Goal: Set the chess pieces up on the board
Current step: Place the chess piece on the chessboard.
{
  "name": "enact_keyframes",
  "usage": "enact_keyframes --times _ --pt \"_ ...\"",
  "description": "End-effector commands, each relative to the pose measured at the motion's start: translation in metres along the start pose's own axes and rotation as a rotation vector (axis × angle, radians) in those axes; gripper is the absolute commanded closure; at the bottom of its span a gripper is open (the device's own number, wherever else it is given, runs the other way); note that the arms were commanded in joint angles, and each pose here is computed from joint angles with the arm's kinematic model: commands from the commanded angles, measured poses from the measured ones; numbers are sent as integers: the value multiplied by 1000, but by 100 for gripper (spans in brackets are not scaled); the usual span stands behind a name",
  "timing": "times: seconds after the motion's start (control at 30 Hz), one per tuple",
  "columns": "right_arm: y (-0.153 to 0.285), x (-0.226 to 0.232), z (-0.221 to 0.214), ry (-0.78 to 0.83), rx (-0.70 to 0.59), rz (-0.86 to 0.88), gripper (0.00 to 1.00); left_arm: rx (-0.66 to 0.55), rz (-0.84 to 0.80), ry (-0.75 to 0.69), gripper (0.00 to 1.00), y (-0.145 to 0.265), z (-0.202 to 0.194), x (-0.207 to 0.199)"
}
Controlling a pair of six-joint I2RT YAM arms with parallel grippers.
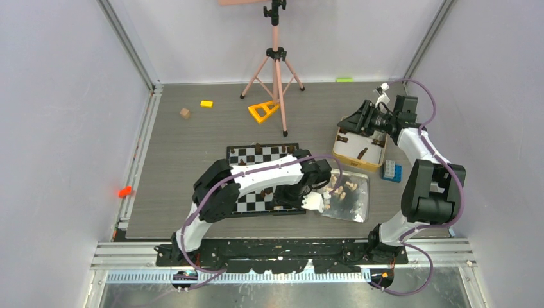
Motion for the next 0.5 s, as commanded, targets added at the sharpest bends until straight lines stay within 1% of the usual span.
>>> enact_keyframes --times 0.0,0.47 --pt "8 12 3 65 -24 28 46 65 65 15 100 6 2 6" --pt "5 8 3 45 -7 42 47 134 90 10 97 0 10 14"
Point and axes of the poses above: each gripper's point midway between its finger pads, its own y axis back along the fingers, its own x axis along the line the jaws close on, z = x × y, the point moved 10 cm from there along y, back along the fingers, and after that the axes turned 11 degrees about -y, right-handed, at the moved point
